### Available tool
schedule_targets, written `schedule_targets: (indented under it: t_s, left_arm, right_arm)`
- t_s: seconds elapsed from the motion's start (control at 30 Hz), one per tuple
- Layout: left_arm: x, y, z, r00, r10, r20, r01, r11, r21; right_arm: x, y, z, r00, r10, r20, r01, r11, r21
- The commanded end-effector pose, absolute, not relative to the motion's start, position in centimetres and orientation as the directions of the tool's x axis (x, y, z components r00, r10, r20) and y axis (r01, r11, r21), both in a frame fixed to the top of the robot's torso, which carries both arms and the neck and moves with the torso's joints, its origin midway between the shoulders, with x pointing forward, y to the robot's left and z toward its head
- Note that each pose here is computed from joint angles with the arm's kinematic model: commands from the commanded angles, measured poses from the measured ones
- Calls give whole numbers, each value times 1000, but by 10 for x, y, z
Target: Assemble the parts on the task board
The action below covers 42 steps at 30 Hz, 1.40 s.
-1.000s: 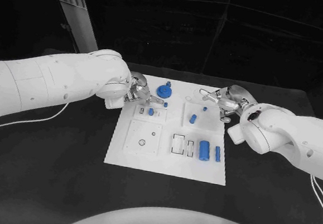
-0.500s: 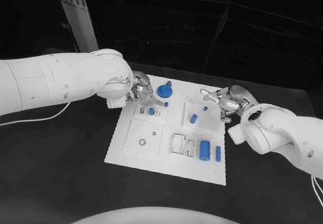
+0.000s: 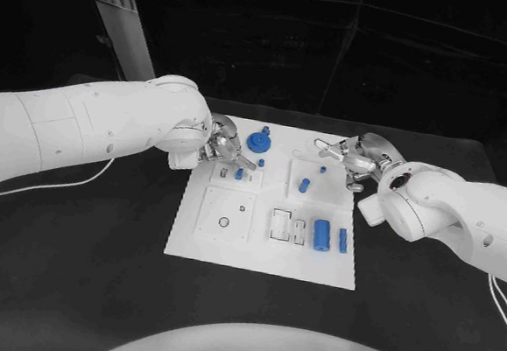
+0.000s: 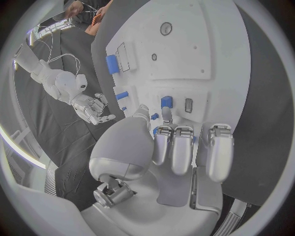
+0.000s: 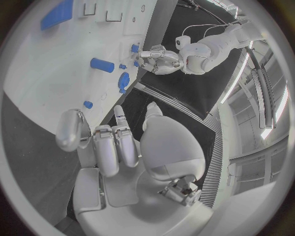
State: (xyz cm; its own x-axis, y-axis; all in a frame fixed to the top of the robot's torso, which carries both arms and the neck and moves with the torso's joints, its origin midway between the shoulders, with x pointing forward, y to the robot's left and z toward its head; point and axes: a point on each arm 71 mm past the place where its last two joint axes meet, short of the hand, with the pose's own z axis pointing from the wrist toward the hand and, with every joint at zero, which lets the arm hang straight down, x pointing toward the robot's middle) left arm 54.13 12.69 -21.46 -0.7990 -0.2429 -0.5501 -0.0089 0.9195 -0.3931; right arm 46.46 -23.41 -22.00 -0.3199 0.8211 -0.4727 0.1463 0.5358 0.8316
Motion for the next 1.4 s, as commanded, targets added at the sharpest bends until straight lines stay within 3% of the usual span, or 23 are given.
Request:
schedule_targets:
  t_s: [0.03, 0.57, 0.83, 1.07, 1.4]
  left_arm:
    - [541, 127, -215, -809, -227, -542, -3, 924, -382]
    - [542, 134, -208, -755, -298, -584, 13, 883, -468]
    - [547, 150, -176, -687, -352, -636, 79, 833, -547]
    - [559, 173, -151, -676, -341, -653, 55, 861, -506]
    - [573, 197, -152, -727, -296, -620, -44, 920, -389]
  right_arm:
    - [465, -233, -219, -319, 820, -475, 136, 535, 833]
    - [465, -234, -218, -312, 822, -477, 134, 535, 835]
    - [466, -236, -215, -284, 829, -481, 105, 526, 844]
    - [466, -236, -214, -274, 832, -483, 93, 523, 847]
    - [466, -235, -214, -277, 831, -482, 96, 524, 846]
